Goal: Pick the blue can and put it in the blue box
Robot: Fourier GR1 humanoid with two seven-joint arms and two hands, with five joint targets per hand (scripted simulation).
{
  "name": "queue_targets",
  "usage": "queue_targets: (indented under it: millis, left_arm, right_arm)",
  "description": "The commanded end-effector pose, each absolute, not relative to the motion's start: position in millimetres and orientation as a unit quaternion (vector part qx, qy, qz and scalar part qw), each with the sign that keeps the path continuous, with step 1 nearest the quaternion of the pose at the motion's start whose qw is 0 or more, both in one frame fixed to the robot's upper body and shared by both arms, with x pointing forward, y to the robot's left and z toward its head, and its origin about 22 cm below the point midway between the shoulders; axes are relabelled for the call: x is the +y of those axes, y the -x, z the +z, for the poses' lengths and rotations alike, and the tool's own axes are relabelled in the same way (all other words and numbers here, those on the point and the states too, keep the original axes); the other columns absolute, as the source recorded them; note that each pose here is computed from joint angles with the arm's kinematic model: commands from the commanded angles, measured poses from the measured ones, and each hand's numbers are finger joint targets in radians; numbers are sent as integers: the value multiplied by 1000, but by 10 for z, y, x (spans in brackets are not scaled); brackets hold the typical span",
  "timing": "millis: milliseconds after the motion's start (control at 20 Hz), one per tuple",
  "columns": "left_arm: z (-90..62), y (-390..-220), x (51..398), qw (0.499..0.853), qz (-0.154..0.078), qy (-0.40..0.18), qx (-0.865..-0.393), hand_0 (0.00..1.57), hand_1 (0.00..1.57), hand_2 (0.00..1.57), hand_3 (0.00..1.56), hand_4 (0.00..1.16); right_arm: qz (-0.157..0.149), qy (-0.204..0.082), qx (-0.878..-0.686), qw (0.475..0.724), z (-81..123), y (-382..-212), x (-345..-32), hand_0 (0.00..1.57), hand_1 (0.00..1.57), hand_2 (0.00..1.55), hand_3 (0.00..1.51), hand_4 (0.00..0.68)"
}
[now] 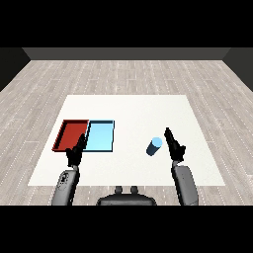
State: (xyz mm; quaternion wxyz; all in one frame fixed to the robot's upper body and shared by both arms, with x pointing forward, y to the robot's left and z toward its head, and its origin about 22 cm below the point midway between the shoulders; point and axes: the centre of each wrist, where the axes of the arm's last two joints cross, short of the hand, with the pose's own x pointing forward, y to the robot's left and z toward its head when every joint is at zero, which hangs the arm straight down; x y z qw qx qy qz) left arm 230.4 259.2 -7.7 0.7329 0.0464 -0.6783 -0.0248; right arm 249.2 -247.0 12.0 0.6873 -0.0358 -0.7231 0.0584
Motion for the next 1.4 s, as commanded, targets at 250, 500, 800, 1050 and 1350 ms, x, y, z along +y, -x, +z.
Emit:
queue_targets:
  millis: [250,500,800,1050,1350]
  left_arm:
    - [-244,-2308,2466,719,-10,-27,-695,0,0,0,0,0]
    - [-14,-2292,2478,582,9,-5,-813,0,0,0,0,0]
    - [-294,-2387,2549,571,10,-9,-821,0,0,0,0,0]
    - [-153,-2195,2335,570,7,-13,-822,0,0,0,0,0]
    - [-16,-2384,2501,577,5,-23,-816,0,0,0,0,0]
  right_arm:
    - [31,32,-669,742,-228,-2274,-2555,0,0,0,0,0]
    - [29,-73,-791,607,-77,-2257,-2456,0,0,0,0,0]
    - [28,-79,-794,602,-110,-2221,-2470,0,0,0,0,0]
    - [33,-71,-793,604,-158,-2132,-2441,0,0,0,0,0]
    - [25,-71,-792,606,-96,-2250,-2272,0,0,0,0,0]
